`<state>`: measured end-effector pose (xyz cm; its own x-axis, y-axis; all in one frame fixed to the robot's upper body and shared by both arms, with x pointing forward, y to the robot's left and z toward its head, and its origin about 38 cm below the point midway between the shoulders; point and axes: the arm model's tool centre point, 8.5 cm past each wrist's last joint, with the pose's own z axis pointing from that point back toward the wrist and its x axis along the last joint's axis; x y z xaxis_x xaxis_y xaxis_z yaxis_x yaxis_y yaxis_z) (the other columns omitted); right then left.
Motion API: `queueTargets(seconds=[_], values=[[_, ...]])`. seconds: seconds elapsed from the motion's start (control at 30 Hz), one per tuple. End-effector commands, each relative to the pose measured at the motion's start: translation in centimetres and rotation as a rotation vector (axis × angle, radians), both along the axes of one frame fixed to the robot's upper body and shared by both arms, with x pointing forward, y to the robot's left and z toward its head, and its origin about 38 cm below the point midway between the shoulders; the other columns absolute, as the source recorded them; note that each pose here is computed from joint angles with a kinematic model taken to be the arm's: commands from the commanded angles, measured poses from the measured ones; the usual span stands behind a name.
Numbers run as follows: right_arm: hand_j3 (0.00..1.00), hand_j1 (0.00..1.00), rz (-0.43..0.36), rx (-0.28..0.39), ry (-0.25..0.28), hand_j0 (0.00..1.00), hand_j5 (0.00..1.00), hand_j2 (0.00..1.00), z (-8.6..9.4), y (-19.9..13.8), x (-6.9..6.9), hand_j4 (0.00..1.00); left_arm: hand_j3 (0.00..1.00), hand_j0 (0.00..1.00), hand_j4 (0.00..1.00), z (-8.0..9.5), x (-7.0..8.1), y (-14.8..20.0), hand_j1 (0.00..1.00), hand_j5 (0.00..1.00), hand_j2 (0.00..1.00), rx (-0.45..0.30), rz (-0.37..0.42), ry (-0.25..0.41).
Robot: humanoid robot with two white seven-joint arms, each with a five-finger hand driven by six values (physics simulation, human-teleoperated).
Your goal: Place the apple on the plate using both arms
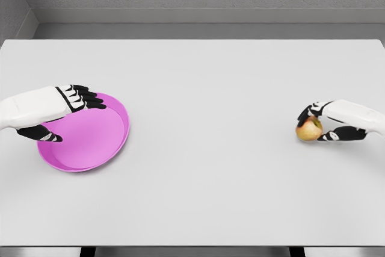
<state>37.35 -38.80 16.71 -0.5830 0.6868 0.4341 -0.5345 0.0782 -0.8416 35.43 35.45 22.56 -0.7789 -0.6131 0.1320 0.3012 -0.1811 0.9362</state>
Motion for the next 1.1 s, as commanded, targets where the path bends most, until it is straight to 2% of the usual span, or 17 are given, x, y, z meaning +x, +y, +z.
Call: queueTargets(seconds=[0.0, 0.07, 0.17, 0.27, 0.37, 0.43, 0.47, 0.5, 0.57, 0.6, 0.67, 0.77, 0.87, 0.9, 0.97, 1.03, 1.07], values=[[0.52, 0.52, 0.067, 0.036, -0.026, 0.52, 0.52, 0.52, 1.2, 2.2, -0.4, 0.52, 1.0, 1.0, 1.0, 0.1, 0.0, 0.0, 1.0, 1.0, 1.0, -0.005, 0.003, 0.001], [0.52, 0.52, 0.173, 0.042, -0.057, 0.52, 0.52, 0.52, 2.3, 5.5, -0.9, 0.52, 1.0, 1.0, 1.0, 0.1, 0.0, 0.0, 1.0, 1.0, 1.0, -0.005, 0.003, 0.001], [0.51, 0.51, 0.285, 0.064, -0.112, 0.51, 0.51, 0.51, 4.0, 9.5, -0.7, 0.51, 1.0, 1.0, 1.0, -0.1, 0.0, -0.1, 1.0, 1.0, 1.0, -0.003, -0.003, 0.008], [0.51, 0.51, 0.38, 0.11, -0.102, 0.51, 0.51, 0.51, 3.3, 13.8, -0.4, 0.51, 1.0, 1.0, 1.0, -0.2, 0.0, -0.1, 1.0, 1.0, 1.0, -0.003, -0.003, 0.01], [0.51, 0.51, 0.425, 0.126, -0.134, 0.51, 0.51, 0.51, 4.4, 15.6, 0.0, 0.51, 1.0, 1.0, 1.0, -0.2, 0.0, -0.1, 1.0, 1.0, 1.0, -0.003, -0.003, 0.01], [0.53, 0.53, 0.413, 0.122, -0.14, 0.53, 0.53, 0.53, 4.6, 15.3, 0.4, 0.53, 1.0, 1.0, 1.0, -0.2, 0.0, -0.1, 1.0, 1.0, 1.0, -0.003, -0.003, 0.01], [0.66, 0.66, 0.386, 0.121, -0.148, 0.66, 0.66, 0.66, 4.9, 14.5, 0.9, 0.66, 1.0, 1.0, 1.0, -0.2, 0.0, -0.1, 1.0, 1.0, 1.0, -0.003, -0.003, 0.01], [0.98, 0.98, 0.318, 0.129, -0.185, 0.98, 0.98, 0.98, 6.0, 12.6, 1.9, 0.98, 1.0, 1.0, 1.0, -0.2, -0.1, -0.2, 1.0, 1.0, 1.0, -0.003, -0.004, 0.011], [1.0, 1.0, 0.171, 0.131, -0.282, 1.0, 1.0, 1.0, 9.2, 7.8, 3.4, 1.0, 1.0, 1.0, 1.0, -0.7, -0.1, -0.9, 1.0, 1.0, 1.0, -0.025, -0.016, 0.016], [1.0, 1.0, 0.098, 0.14, -0.294, 1.0, 1.0, 1.0, 9.5, 5.4, 3.9, 1.0, 1.0, 1.0, 1.0, -0.7, -0.1, -0.9, 1.0, 1.0, 1.0, -0.024, -0.017, 0.015], [1.0, 1.0, 0.086, 0.139, -0.289, 1.0, 1.0, 1.0, 9.4, 5.0, 4.0, 1.0, 1.0, 1.0, 1.0, 0.8, 0.8, -1.3, 1.0, 1.0, 1.0, -0.003, -0.037, -0.018], [1.0, 1.0, 0.086, 0.127, -0.29, 1.0, 1.0, 1.0, 9.2, 5.1, 4.0, 1.0, 1.0, 1.0, 1.0, 1.3, 2.2, -5.0, 1.0, 1.0, 1.0, -0.016, -0.134, -0.027], [1.0, 1.0, 0.083, 0.126, -0.286, 1.0, 1.0, 1.0, 9.1, 4.9, 3.9, 1.0, 1.0, 1.0, 1.0, -0.8, 2.5, -13.2, 1.0, 1.0, 1.0, -0.147, -0.293, -0.003], [1.0, 1.0, 0.08, 0.125, -0.286, 1.0, 1.0, 1.0, 9.1, 4.9, 3.9, 1.0, 1.0, 1.0, 1.0, -1.5, 2.1, -16.1, 1.0, 1.0, 1.0, -0.148, -0.367, 0.02], [1.0, 1.0, 0.051, 0.093, -0.315, 1.0, 1.0, 1.0, 10.3, 3.4, 3.8, 1.0, 1.0, 1.0, 1.0, -2.1, 1.6, -20.4, 1.0, 1.0, 1.0, -0.105, -0.479, -0.005], [1.0, 1.0, 0.042, 0.082, -0.316, 1.0, 1.0, 1.0, 10.4, 2.8, 3.7, 1.0, 1.0, 1.0, 1.0, -1.6, 1.6, -21.5, 1.0, 1.0, 1.0, -0.096, -0.512, -0.017], [1.0, 1.0, 0.039, 0.07, -0.315, 1.0, 1.0, 1.0, 10.5, 2.5, 3.6, 1.0, 1.0, 1.0, 1.0, -2.2, 1.2, -22.5, 1.0, 1.0, 1.0, -0.094, -0.54, -0.002]])
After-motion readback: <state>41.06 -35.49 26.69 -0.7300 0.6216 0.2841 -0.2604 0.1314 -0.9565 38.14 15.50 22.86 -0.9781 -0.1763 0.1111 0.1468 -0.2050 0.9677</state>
